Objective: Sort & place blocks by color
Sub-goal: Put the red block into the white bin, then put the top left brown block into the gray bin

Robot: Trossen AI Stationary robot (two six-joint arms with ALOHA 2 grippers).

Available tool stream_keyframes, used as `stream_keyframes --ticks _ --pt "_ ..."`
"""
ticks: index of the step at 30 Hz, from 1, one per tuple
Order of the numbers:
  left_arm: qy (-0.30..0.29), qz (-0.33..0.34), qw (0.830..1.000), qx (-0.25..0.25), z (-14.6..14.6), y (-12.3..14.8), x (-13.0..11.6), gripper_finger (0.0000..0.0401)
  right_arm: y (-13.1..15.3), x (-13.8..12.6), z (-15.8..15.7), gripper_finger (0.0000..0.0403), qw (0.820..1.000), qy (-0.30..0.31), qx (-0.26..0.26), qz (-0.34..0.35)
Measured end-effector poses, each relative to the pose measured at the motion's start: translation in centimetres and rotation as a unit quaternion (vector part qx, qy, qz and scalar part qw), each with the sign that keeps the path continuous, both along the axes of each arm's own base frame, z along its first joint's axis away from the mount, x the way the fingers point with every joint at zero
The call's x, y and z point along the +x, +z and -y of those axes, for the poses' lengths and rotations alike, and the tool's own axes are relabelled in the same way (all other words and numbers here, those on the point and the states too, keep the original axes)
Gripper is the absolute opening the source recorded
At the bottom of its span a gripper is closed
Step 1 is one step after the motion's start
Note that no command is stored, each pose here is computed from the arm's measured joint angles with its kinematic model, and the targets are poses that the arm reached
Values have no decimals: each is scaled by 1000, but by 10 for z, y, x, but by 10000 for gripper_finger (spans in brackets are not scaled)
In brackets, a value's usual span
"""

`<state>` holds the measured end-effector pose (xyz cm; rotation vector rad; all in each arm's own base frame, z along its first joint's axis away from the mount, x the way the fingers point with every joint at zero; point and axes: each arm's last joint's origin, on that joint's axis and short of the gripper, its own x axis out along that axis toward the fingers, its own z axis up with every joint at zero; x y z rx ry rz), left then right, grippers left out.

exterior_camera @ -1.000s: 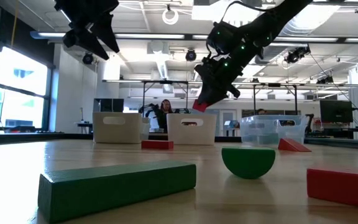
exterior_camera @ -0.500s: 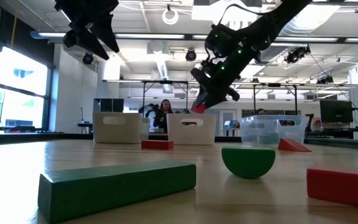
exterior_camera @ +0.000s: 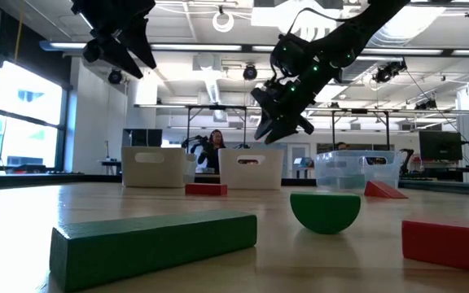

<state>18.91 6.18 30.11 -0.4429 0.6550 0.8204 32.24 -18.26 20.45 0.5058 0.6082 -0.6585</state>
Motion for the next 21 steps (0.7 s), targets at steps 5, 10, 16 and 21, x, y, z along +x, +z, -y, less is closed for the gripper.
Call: stream_keyframes --ticks 5,10,16,21 --pt "0 0 1000 0 0 0 0 225 0 0 0 175 1000 -2 0 0" --pt "-13 -10 1000 9 0 0 0 225 5 -2 -2 201 1000 -4 19 15" --pt "-29 -14 999 -10 2 -2 -1 225 36 -16 -15 204 999 -5 35 35" --pt "-44 -32 998 -40 4 -5 -4 225 56 -26 -37 204 998 -9 51 33"
